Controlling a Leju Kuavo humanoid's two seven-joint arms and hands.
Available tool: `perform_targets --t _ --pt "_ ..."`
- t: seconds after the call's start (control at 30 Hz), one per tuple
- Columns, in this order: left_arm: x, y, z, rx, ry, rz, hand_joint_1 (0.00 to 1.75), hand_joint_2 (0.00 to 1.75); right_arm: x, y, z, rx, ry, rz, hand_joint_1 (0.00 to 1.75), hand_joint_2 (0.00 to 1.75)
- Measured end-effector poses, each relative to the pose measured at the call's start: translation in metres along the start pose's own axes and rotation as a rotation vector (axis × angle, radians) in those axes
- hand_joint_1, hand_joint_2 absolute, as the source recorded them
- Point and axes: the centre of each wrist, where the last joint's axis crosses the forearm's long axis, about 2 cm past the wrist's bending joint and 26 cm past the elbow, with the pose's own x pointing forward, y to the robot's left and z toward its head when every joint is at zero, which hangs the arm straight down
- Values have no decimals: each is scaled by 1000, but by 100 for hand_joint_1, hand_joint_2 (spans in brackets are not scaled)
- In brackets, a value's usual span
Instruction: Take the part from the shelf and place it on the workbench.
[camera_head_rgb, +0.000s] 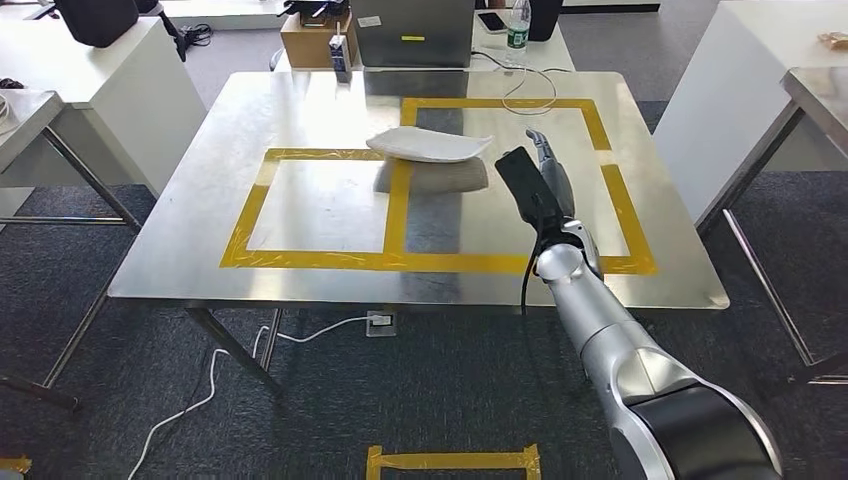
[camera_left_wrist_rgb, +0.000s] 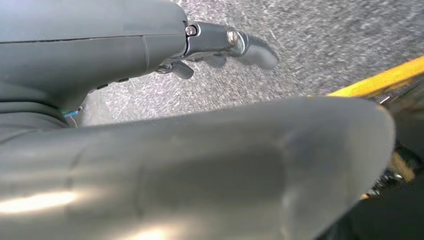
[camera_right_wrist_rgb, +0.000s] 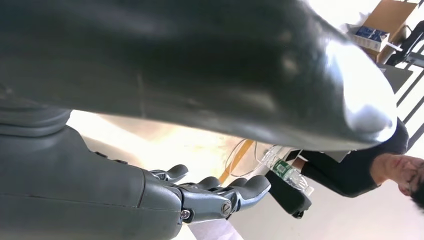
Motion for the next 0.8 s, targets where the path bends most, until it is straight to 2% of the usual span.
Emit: perform_targets --t 0.8 --pt "0 3 1 7 -5 -3 0 0 -4 4 5 -11 2 -56 0 0"
